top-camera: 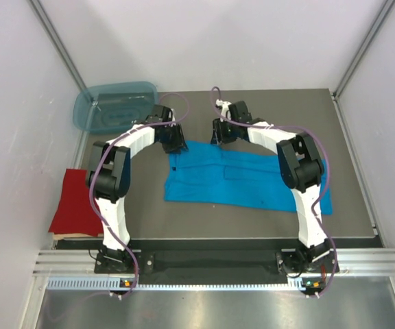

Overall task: Fold and stack the t-shirts
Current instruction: Fold the tshirt

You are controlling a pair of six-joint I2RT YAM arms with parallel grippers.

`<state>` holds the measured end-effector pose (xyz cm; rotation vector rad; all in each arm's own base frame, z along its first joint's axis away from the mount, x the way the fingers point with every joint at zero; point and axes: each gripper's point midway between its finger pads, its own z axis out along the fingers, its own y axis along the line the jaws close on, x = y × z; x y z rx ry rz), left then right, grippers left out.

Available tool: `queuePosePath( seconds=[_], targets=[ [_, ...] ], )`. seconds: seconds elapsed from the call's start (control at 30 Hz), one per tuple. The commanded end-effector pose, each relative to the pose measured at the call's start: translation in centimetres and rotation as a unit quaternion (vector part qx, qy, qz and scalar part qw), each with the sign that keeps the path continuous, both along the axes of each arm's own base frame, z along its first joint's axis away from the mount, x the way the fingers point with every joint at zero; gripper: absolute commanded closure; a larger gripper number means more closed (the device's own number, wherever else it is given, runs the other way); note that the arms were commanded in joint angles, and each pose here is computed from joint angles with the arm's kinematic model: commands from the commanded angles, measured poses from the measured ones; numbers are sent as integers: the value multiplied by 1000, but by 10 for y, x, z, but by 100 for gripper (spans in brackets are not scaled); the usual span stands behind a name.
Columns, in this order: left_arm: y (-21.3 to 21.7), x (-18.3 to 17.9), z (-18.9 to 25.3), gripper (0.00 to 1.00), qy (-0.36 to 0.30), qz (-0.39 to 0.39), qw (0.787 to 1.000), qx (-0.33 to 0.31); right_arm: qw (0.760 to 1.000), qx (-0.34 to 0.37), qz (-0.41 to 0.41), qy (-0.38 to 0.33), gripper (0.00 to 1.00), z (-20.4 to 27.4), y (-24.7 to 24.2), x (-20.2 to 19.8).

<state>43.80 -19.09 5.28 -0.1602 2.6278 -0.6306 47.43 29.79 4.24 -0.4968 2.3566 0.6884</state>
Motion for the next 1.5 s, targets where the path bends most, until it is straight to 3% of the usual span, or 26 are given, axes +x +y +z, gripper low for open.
queuePosePath(
  seconds=[0.0,0.1,0.2,0.23,0.33,0.67,0.93,1.07,1.17,1.37,1.47],
  targets=[
    [5,0,7,55,-5,8,1000,8,998,16,32,-49,63,26,27,9],
    [15,-2,22,55,-7,32,999,7,996,29,40,-75,87,46,32,6],
    [28,0,40,55,-9,58,998,-9,993,43,50,-94,100,63,35,-2],
    [31,1,44,55,-12,62,998,-11,993,47,54,-97,100,68,35,-4],
    [40,-1,62,54,-29,69,997,-4,993,43,59,-98,100,70,31,-17],
    [43,-25,58,54,-17,70,997,-11,988,34,106,-103,100,74,41,-71],
    [53,-65,53,54,-6,71,997,-2,988,-7,125,-86,100,45,28,-155],
    [55,-86,52,53,-6,64,998,-6,982,-44,146,-113,100,41,35,-194],
    [52,-96,54,53,-3,56,998,-17,980,-78,130,-130,92,36,27,-205],
    [25,-103,52,51,14,40,994,-100,985,-36,45,-165,72,68,18,-200],
    [27,-98,43,52,22,49,994,-94,985,-17,15,-171,67,78,25,-189]
  ],
)
